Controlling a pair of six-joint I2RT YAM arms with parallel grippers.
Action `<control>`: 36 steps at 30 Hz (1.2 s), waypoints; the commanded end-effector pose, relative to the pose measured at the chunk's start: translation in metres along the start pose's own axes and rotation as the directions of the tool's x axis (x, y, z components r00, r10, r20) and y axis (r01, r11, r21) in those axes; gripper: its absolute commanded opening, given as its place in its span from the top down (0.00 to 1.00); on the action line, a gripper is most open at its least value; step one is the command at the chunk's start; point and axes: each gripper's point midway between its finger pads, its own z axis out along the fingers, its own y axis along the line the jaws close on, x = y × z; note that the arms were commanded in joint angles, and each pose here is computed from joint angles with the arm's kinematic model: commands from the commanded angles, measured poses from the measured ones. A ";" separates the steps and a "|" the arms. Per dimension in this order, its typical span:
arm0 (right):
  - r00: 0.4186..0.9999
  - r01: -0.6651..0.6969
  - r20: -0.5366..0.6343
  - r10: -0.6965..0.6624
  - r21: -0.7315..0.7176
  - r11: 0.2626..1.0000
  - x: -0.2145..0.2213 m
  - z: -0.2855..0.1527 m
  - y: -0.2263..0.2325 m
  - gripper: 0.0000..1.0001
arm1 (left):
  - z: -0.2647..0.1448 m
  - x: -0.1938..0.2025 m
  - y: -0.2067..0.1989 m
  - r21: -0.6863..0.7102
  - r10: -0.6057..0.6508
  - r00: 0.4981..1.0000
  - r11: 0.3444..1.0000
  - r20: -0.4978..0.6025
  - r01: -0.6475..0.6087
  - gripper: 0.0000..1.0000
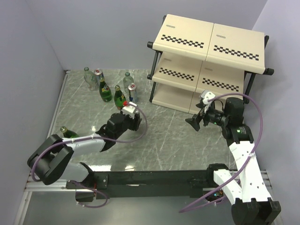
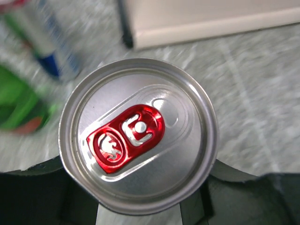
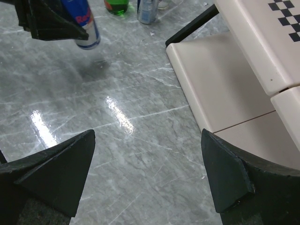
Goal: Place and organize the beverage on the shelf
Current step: Pick up the drink from the center of the board, then place the drink on the shelf.
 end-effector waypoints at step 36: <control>0.996 0.064 0.064 -0.068 0.065 0.996 -0.026 -0.017 -0.009 0.00 | 0.204 -0.101 -0.067 0.208 0.018 0.987 0.977 0.157 -0.051 0.99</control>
